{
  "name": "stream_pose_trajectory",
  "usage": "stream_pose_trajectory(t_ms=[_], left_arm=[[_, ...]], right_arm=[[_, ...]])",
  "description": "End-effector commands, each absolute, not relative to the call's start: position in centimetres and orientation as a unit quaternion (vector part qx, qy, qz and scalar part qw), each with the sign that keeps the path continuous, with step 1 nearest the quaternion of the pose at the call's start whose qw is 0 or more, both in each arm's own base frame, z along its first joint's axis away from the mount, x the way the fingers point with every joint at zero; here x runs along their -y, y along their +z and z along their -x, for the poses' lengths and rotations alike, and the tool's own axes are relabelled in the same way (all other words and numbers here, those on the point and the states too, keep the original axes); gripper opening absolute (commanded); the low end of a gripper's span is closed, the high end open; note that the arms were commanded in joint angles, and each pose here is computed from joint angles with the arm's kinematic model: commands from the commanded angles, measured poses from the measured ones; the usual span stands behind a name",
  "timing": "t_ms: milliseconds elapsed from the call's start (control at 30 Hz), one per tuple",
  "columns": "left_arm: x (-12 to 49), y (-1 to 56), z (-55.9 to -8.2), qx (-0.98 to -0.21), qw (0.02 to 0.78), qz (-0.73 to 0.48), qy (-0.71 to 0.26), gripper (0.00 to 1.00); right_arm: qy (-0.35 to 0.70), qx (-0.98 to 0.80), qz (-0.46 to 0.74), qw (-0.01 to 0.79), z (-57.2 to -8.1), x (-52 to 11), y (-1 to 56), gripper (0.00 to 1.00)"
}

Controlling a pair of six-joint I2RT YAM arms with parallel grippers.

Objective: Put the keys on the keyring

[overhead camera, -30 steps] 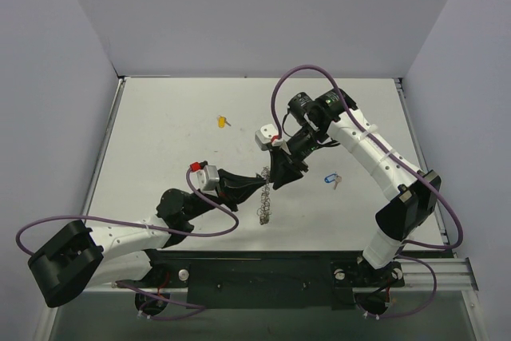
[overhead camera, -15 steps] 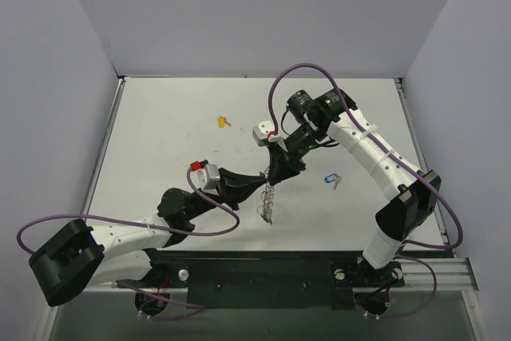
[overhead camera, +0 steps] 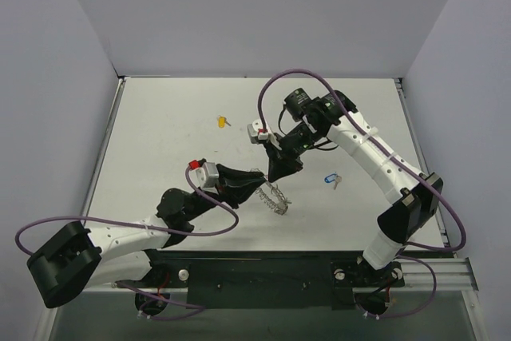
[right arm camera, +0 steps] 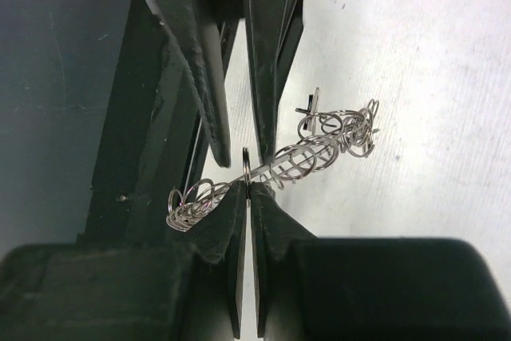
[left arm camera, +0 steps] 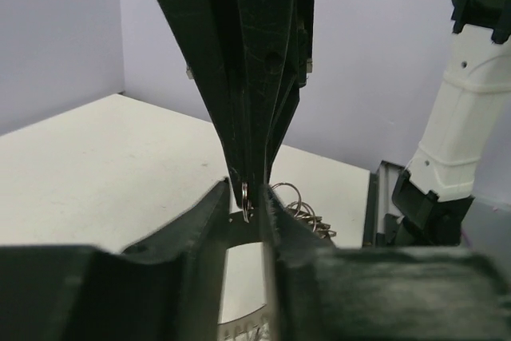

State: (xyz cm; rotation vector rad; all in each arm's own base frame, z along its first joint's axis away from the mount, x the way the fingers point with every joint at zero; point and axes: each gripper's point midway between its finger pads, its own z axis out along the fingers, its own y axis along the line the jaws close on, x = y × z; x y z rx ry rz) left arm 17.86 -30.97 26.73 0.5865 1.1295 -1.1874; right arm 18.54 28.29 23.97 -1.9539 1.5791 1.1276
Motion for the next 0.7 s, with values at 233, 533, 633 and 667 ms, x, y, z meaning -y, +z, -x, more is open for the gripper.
stream_pose_trajectory(t_ms=[233,533,633,667], left_arm=[[28.3,27.5,-17.5,-0.554,0.64,-0.286,-0.45,0.61],[31.2,26.6,-18.7,-0.587,0.604,-0.343,-0.415,0.6],[31.8,26.9,-19.4,-0.576,0.624,-0.353,-0.393,0.59],[32.0,26.6,-19.7,-0.578,0.625,-0.354,-0.387,0.59]], right_arm=[[0.258,-0.661,0.704,0.038,-17.0,-22.6,23.4,0.0],[0.167,-0.689,0.705,0.0,-18.2,-21.8,23.2,0.0],[0.154,-0.69,0.707,-0.002,-18.3,-21.5,23.0,0.0],[0.152,-0.692,0.706,-0.005,-18.3,-21.4,22.9,0.0]])
